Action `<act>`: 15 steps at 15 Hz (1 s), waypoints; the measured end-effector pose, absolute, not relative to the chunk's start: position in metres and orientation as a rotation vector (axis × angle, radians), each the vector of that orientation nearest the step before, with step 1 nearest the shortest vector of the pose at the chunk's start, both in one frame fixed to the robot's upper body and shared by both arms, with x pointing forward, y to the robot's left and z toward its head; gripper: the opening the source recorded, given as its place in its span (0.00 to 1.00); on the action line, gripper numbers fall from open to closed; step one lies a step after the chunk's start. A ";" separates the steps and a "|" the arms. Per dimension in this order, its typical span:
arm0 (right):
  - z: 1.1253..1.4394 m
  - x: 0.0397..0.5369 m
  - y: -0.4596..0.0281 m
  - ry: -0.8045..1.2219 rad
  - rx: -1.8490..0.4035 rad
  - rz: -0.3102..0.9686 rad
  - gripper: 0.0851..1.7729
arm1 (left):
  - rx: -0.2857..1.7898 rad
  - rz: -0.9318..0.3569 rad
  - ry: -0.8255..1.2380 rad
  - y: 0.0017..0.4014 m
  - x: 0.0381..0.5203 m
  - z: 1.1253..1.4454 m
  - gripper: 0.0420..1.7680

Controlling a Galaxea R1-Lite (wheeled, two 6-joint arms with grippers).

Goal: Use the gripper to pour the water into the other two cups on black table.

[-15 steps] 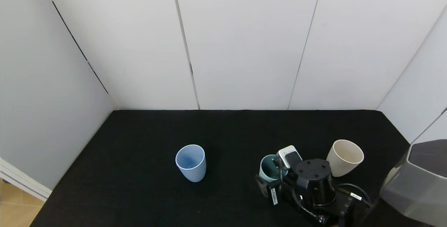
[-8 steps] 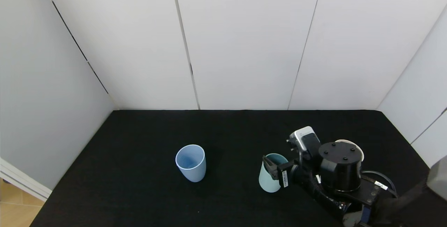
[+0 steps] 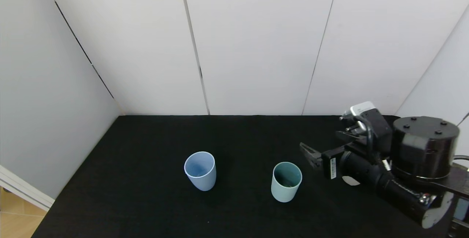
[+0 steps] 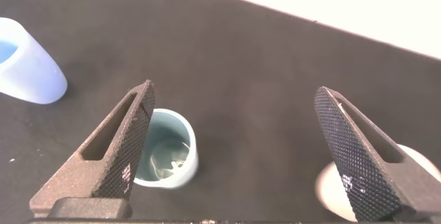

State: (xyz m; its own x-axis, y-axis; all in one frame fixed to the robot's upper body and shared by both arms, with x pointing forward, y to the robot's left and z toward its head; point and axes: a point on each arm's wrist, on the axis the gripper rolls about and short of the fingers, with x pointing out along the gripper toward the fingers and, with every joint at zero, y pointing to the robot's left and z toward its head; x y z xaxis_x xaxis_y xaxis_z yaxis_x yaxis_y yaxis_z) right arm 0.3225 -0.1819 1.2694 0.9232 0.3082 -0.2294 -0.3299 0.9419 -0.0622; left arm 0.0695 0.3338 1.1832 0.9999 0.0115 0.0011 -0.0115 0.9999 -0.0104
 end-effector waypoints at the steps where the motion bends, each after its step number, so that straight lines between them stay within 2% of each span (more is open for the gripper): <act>1: 1.280 0.318 -0.188 0.217 -0.099 0.319 0.95 | -0.010 0.011 -0.001 0.334 0.069 1.183 0.97; 5: 1.320 0.295 -0.216 0.237 -0.104 0.279 0.95 | -0.010 0.011 -0.002 0.334 0.069 1.183 0.97; 8: 1.348 0.279 -0.231 0.161 -0.069 0.261 0.95 | -0.010 0.012 -0.002 0.334 0.069 1.183 0.97; 15: 1.363 0.254 -0.247 0.067 -0.129 0.279 0.96 | -0.010 0.012 -0.002 0.334 0.069 1.183 0.97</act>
State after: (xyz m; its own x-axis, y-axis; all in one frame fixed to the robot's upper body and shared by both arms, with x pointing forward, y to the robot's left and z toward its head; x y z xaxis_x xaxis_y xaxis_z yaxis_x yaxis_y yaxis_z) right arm 0.2544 -0.2469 1.3628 0.9591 0.2704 -0.0838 -0.2790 0.9530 -0.1178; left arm 0.0695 0.3338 1.1832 0.9999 0.0119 0.0015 -0.0119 0.9999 -0.0104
